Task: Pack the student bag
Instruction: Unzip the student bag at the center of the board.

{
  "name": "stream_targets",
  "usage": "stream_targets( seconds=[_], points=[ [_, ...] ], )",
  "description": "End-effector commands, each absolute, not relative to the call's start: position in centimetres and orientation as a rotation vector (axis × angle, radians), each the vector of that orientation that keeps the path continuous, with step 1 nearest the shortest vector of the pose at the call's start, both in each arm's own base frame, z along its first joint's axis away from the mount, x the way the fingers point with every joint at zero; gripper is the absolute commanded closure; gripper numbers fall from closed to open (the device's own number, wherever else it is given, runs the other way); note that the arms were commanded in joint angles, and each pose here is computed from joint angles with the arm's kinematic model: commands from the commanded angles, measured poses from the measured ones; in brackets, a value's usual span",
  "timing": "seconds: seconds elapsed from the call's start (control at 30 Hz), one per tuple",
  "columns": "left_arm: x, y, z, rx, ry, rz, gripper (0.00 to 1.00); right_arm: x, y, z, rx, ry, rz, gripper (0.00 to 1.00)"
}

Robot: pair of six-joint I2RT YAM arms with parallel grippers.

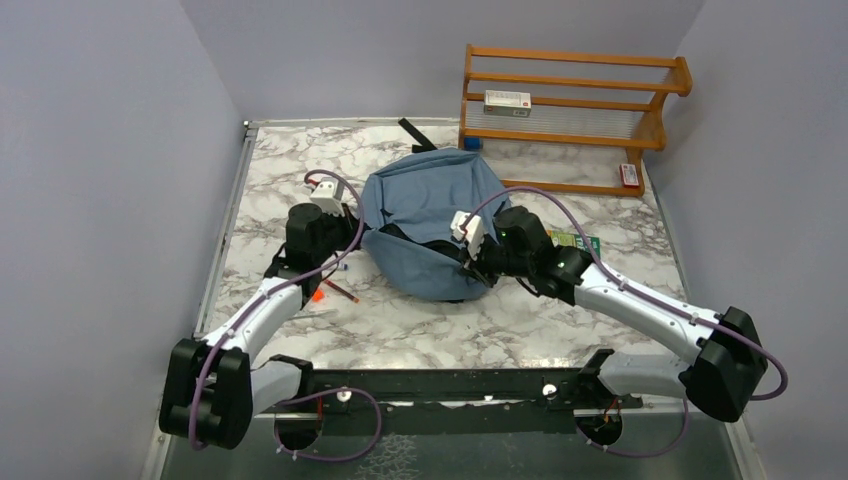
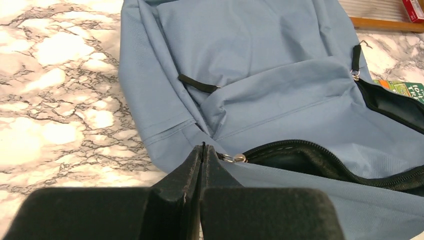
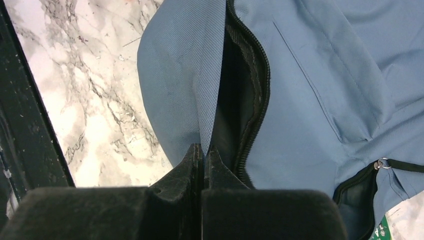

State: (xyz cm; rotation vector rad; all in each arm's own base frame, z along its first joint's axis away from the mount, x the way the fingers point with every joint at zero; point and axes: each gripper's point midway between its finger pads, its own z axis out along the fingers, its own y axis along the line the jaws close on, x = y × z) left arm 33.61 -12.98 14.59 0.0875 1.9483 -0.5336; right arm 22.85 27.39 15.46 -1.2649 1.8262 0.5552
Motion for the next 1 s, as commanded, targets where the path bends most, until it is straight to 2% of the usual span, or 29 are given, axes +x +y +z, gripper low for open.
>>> stream_targets(
  seconds=[0.0,0.3,0.57,0.87,0.97],
  points=[
    [36.5,-9.4,15.8,0.027,1.891,-0.408,1.0,20.7,25.6,14.0,-1.314,1.902,0.568,1.0],
    [40.2,-9.8,13.3,0.016,1.943,-0.446,1.0,17.5,26.8,14.9,-1.46,1.803,0.768,1.0],
    [43.6,-8.1,12.9,-0.062,1.953,-0.396,1.0,17.6,26.4,15.0,-1.426,1.814,0.743,1.0],
    [44.4,-6.6,14.0,-0.05,1.915,-0.386,1.0,17.6,26.4,16.0,-1.38,1.786,0.75,0.99],
    [43.9,-8.3,14.8,0.015,1.891,-0.488,1.0,17.8,26.6,16.6,-1.369,1.781,0.756,0.84]
  ],
)
